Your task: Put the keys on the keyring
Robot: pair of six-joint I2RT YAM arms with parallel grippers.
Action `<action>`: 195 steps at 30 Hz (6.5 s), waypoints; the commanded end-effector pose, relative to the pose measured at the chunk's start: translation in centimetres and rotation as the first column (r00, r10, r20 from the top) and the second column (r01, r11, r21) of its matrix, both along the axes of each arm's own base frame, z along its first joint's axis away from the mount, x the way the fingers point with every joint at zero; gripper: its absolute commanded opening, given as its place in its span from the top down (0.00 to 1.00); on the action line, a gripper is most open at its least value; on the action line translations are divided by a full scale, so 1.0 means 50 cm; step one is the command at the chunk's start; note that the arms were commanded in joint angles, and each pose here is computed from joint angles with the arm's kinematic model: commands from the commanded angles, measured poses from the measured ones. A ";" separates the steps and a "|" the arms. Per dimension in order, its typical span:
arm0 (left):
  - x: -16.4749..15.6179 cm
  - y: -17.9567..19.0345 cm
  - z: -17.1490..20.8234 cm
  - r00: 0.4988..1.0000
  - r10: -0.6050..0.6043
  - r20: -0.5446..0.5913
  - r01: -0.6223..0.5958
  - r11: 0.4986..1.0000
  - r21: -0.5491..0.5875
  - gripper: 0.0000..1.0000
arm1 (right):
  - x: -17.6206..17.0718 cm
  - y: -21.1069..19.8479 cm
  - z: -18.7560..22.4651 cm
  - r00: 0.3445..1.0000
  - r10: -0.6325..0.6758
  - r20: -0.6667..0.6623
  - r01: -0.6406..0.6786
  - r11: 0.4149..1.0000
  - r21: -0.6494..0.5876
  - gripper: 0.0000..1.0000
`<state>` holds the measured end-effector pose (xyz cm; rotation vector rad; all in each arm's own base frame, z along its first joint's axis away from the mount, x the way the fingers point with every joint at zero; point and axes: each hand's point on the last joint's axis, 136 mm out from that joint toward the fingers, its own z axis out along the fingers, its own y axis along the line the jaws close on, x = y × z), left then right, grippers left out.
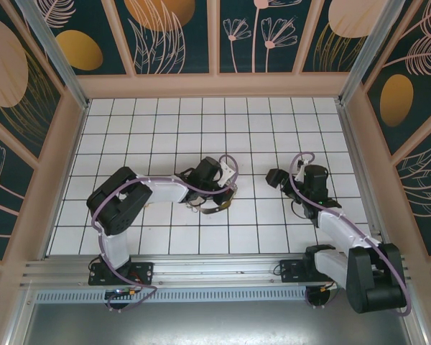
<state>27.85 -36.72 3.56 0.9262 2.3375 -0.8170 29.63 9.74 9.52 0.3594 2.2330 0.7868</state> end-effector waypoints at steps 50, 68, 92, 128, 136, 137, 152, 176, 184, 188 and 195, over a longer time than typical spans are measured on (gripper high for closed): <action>0.044 -0.032 0.525 0.863 -0.143 0.485 0.332 0.883 -0.331 1.00 | 0.018 0.222 0.392 0.563 0.532 0.633 -0.693 0.721 0.011 0.62; 0.035 -0.040 0.523 0.878 -0.192 0.438 0.373 0.849 -0.375 1.00 | -0.020 0.234 0.400 0.530 0.551 0.645 -0.717 0.697 -0.007 0.67; 0.030 -0.043 0.539 0.879 -0.223 0.422 0.404 0.819 -0.408 1.00 | -0.060 0.244 0.376 0.501 0.594 0.629 -0.758 0.652 -0.012 0.81; 0.009 -0.058 0.505 0.886 -0.329 0.328 0.448 0.789 -0.420 1.00 | -0.045 0.267 0.419 0.461 0.600 0.654 -0.768 0.639 -0.044 1.00; 0.096 -0.003 0.557 0.916 0.014 0.401 0.179 0.880 -0.439 0.54 | -0.034 0.261 0.429 0.478 0.574 0.665 -0.733 0.678 -0.058 1.00; 0.102 0.010 0.571 0.909 0.061 0.412 0.147 0.878 -0.455 0.49 | -0.035 0.261 0.433 0.474 0.574 0.668 -0.734 0.677 -0.061 1.00; 0.041 0.039 0.623 0.918 0.046 0.395 0.206 0.794 -0.572 0.45 | -0.030 0.251 0.454 0.504 0.532 0.681 -0.694 0.719 -0.047 1.00; -0.026 0.026 0.704 0.935 -0.076 0.347 0.335 0.516 -0.789 0.65 | -0.067 0.241 0.587 0.367 0.396 0.842 -0.676 0.735 -0.050 1.00; -0.020 0.018 0.706 0.933 -0.083 0.351 0.342 0.513 -0.788 0.66 | -0.072 0.258 0.604 0.339 0.407 0.848 -0.696 0.715 -0.065 1.00; -0.020 0.017 0.710 0.932 -0.090 0.352 0.347 0.502 -0.792 0.66 | -0.074 0.266 0.609 0.329 0.417 0.847 -0.706 0.705 -0.073 1.00; -0.024 0.018 0.716 0.930 -0.094 0.354 0.353 0.494 -0.795 0.66 | -0.077 0.274 0.610 0.324 0.422 0.847 -0.711 0.699 -0.077 1.00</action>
